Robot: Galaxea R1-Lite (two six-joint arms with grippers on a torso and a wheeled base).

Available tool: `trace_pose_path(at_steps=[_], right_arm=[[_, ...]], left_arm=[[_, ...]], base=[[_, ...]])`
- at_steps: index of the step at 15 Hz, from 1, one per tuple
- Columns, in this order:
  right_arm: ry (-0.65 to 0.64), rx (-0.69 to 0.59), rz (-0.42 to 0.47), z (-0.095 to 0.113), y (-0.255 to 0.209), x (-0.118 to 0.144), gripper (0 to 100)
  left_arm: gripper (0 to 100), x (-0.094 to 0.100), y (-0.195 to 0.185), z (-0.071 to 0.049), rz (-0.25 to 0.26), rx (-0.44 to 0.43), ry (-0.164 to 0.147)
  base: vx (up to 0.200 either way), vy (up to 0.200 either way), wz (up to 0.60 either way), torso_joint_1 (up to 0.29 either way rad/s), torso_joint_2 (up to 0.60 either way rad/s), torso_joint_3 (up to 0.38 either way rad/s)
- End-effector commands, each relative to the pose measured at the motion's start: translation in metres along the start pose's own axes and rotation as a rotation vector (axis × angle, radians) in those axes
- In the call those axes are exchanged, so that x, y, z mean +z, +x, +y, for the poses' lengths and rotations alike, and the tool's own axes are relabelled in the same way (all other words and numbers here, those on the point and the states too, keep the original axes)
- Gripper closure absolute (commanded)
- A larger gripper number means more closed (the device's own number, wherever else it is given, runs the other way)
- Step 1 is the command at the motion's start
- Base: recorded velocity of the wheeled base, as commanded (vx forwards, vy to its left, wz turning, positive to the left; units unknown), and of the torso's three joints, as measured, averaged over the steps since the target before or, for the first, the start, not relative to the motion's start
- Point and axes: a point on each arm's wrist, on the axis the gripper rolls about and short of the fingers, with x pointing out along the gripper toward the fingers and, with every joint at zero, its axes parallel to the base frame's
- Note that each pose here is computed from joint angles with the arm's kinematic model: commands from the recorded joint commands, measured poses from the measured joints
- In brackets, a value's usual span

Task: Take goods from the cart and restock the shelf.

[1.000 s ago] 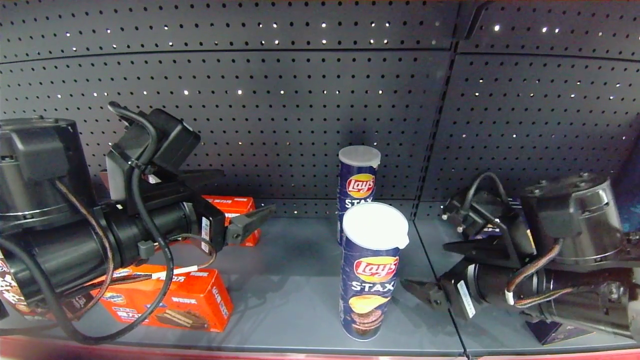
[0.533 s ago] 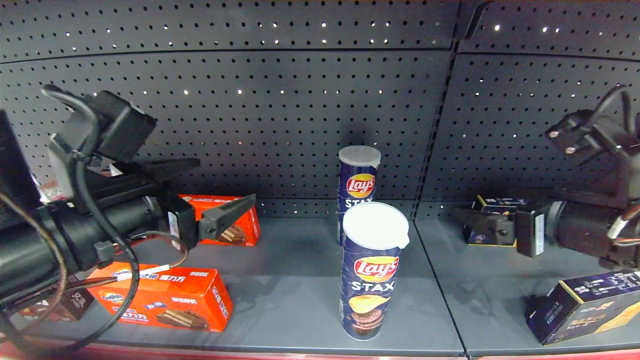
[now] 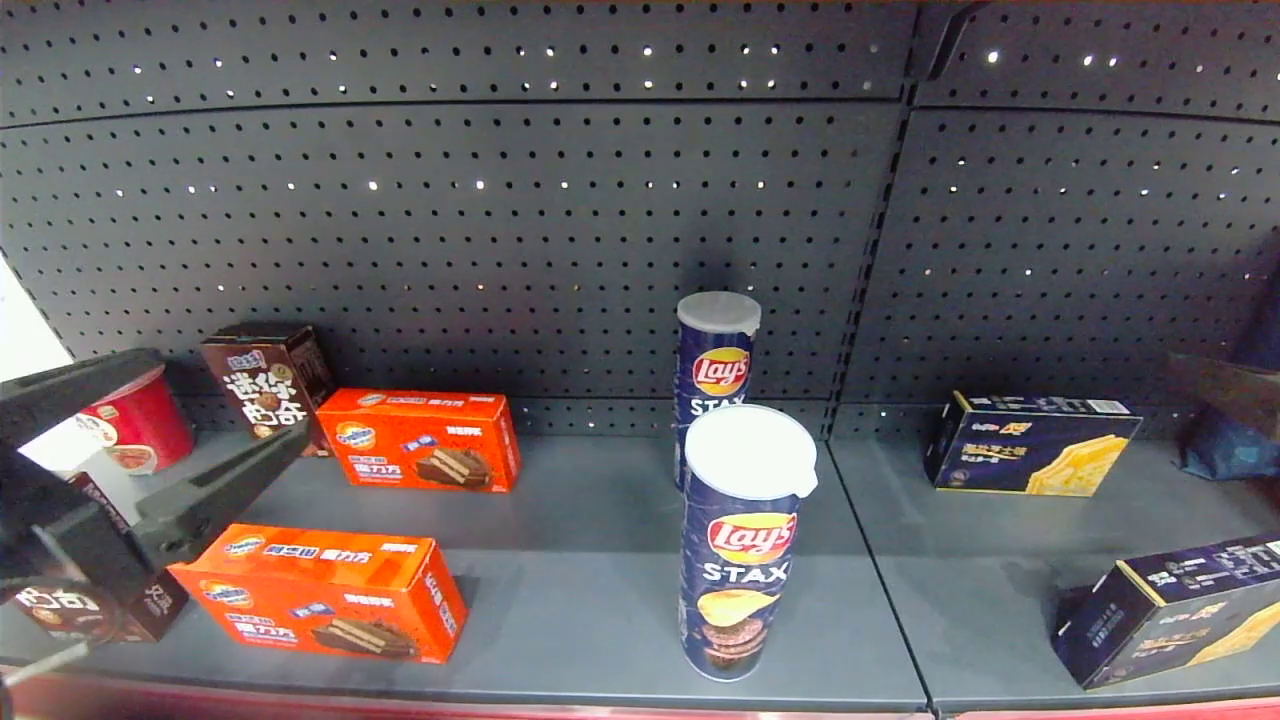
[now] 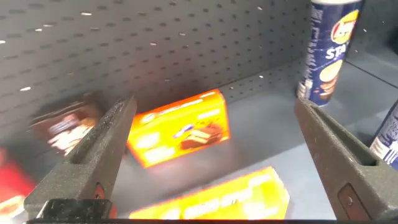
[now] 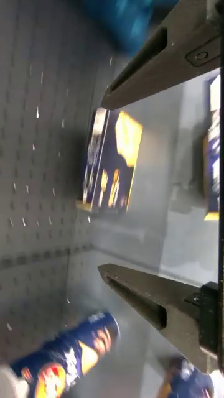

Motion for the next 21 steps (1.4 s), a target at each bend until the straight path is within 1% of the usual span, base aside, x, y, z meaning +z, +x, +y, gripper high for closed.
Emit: trace_pose_path(at_steps=[1, 3, 5, 6, 7, 8, 9, 10, 11, 12, 13, 14, 15, 16, 17, 18, 19, 20, 21], right_arm=[[0.029, -0.089, -0.077, -0.015, -0.043, -0.005, 0], [0.049, -0.165, -0.128, -0.021, -0.062, -0.009, 0], [0.067, -0.252, -0.173, -0.029, -0.085, -0.011, 0], [0.067, -0.332, -0.153, -0.032, -0.095, -0.017, 0], [0.083, -0.397, -0.133, -0.033, -0.105, -0.028, 0], [0.111, -0.438, -0.131, -0.032, -0.112, -0.042, 0], [0.118, -0.447, -0.141, -0.031, -0.120, -0.054, 0], [0.121, -0.440, -0.164, -0.029, -0.129, -0.065, 0], [0.123, -0.428, -0.180, -0.029, -0.134, -0.071, 0], [0.125, -0.383, -0.205, -0.028, -0.139, -0.077, 0], [0.123, -0.353, -0.216, -0.027, -0.141, -0.080, 0], [0.112, -0.305, -0.230, -0.025, -0.143, -0.088, 0], [0.095, -0.269, -0.252, -0.022, -0.145, -0.103, 0], [0.059, -0.225, -0.272, -0.021, -0.147, -0.119, 0], [0.027, -0.208, -0.284, -0.018, -0.151, -0.135, 0], [0.023, -0.205, -0.279, -0.017, -0.151, -0.151, 0], [0.021, -0.204, -0.276, -0.016, -0.150, -0.162, 0], [0.019, -0.203, -0.263, -0.016, -0.147, -0.175, 0], [0.012, -0.200, -0.222, -0.015, -0.136, -0.190, 0]], left_arm=[[0, -0.006, -0.042, -0.002, -0.085, 0.050, 0.003], [0, -0.004, -0.056, -0.002, -0.124, 0.104, 0.009], [0, -0.002, -0.070, -0.002, -0.144, 0.179, 0.006], [0, -0.006, -0.081, -0.003, -0.133, 0.210, 0.005], [0, -0.012, -0.094, -0.005, -0.111, 0.229, 0.003], [0, -0.021, -0.110, -0.008, -0.083, 0.240, 0.001], [0, -0.029, -0.125, -0.011, -0.065, 0.246, 0.001], [0, -0.040, -0.141, -0.014, -0.049, 0.265, 0.002], [0, -0.047, -0.151, -0.018, -0.041, 0.279, 0.004], [0, -0.056, -0.164, -0.022, -0.036, 0.283, 0.006], [0, -0.060, -0.168, -0.023, -0.033, 0.282, 0.007], [0, -0.067, -0.174, -0.026, -0.018, 0.283, 0.007], [0, -0.072, -0.175, -0.027, 0.006, 0.279, 0.008], [0, -0.073, -0.175, -0.027, 0.003, 0.273, 0.008], [0, -0.079, -0.171, -0.028, 0.018, 0.236, 0.002], [0, -0.085, -0.166, -0.029, 0.004, 0.196, -0.002], [0, -0.090, -0.161, -0.030, -0.024, 0.187, 0.000], [0, -0.102, -0.152, -0.031, -0.058, 0.188, 0.003], [0, -0.131, -0.140, -0.034, -0.072, 0.190, -0.004]], base=[[0.000, 0.000, 0.00, 0.000, 0.00, 0.000], [0.000, 0.000, 0.00, 0.000, 0.00, 0.000], [0.000, 0.000, 0.00, 0.000, 0.00, 0.000], [0.000, 0.000, 0.00, 0.000, 0.00, 0.000], [0.000, 0.000, 0.00, 0.000, 0.00, 0.000], [0.000, 0.000, 0.00, 0.000, 0.00, 0.000], [0.000, 0.000, 0.00, 0.000, 0.00, 0.000], [0.000, 0.000, 0.00, 0.000, 0.00, 0.000], [0.000, 0.000, 0.00, 0.000, 0.00, 0.000], [0.000, 0.000, 0.00, 0.000, 0.00, 0.000], [0.000, 0.000, 0.00, 0.000, 0.00, 0.000], [0.000, 0.000, 0.00, 0.000, 0.00, 0.000], [0.000, 0.000, 0.00, 0.000, 0.00, 0.000], [0.000, 0.000, 0.00, 0.000, 0.00, 0.000], [0.000, 0.000, 0.00, 0.000, 0.00, 0.000], [0.000, 0.000, 0.00, 0.000, 0.00, 0.000], [0.000, 0.000, 0.00, 0.000, 0.00, 0.000], [0.000, 0.000, 0.00, 0.000, 0.00, 0.000], [0.000, 0.000, 0.00, 0.000, 0.00, 0.000]])
